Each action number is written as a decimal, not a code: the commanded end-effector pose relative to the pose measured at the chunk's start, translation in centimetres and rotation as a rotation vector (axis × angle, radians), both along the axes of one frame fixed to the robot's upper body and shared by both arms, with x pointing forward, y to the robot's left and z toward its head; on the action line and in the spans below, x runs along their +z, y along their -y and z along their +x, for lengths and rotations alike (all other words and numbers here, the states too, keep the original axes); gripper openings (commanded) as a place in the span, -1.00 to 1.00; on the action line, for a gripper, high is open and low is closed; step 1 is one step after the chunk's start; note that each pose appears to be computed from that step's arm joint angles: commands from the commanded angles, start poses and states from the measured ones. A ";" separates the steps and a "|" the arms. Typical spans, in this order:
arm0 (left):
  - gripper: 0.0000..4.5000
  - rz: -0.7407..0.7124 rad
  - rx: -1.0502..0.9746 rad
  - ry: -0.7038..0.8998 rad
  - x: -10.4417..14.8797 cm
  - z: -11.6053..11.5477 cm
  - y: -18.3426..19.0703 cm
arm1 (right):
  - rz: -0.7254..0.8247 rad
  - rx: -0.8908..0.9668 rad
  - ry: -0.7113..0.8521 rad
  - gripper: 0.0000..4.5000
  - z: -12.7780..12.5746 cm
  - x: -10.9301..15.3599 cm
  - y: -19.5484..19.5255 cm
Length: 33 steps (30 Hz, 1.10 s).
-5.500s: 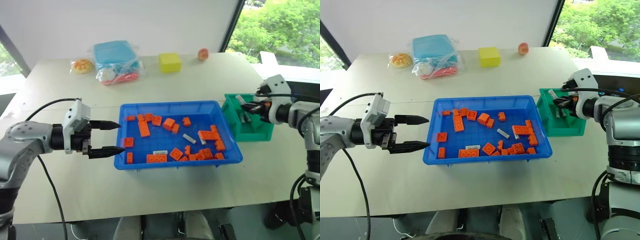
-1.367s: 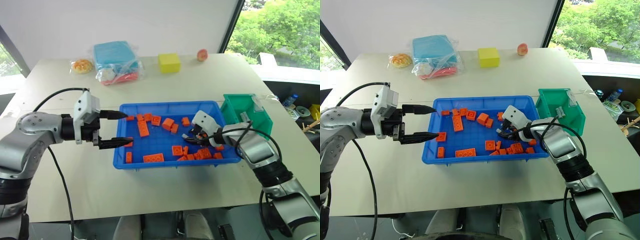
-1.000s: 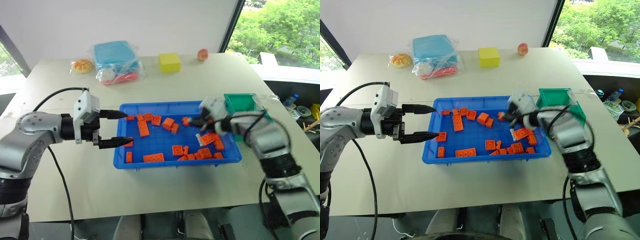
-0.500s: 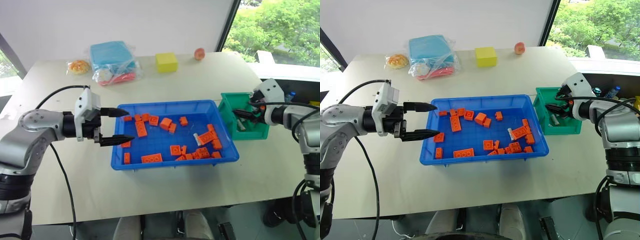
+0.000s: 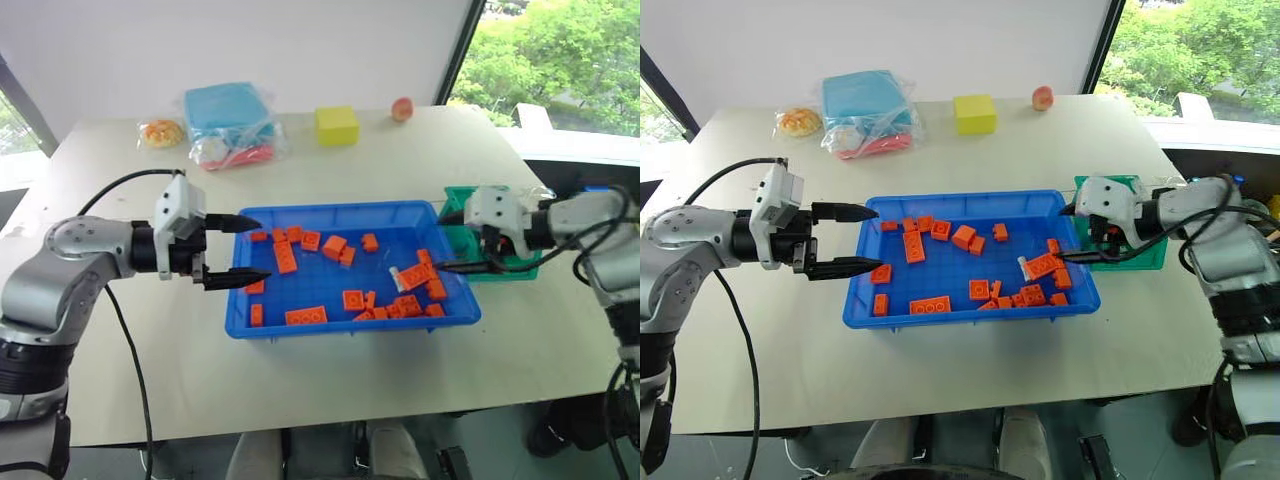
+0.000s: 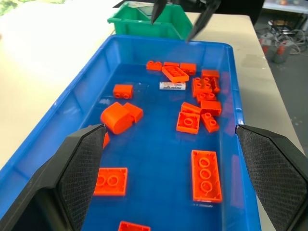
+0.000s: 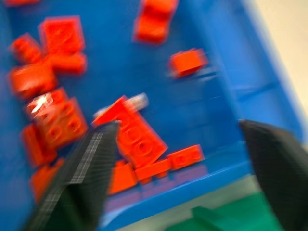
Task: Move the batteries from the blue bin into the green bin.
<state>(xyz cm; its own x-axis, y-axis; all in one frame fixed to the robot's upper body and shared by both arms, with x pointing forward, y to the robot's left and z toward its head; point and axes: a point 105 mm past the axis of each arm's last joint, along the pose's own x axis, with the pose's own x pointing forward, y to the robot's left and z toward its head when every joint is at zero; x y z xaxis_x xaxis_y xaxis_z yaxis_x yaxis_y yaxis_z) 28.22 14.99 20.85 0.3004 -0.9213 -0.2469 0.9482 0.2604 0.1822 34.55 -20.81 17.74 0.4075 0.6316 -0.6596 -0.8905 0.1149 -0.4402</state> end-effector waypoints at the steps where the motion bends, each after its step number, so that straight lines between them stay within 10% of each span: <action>1: 1.00 -0.001 -0.003 0.057 1.4 -0.4 0.0 | -0.086 0.105 0.026 0.96 0.6 0.2 -0.3; 17: 1.00 0.003 0.052 0.075 1.7 -0.8 -0.6 | -0.203 0.314 -0.074 0.96 1.7 -4.9 -3.0; 24: 1.00 0.002 0.056 0.078 2.0 -0.9 -0.7 | -0.184 0.307 -0.069 -0.29 1.9 -5.7 -3.3; 33: 1.00 0.003 0.040 0.084 2.0 -0.3 -0.3 | 0.156 0.331 0.070 -0.29 3.4 -0.2 -12.0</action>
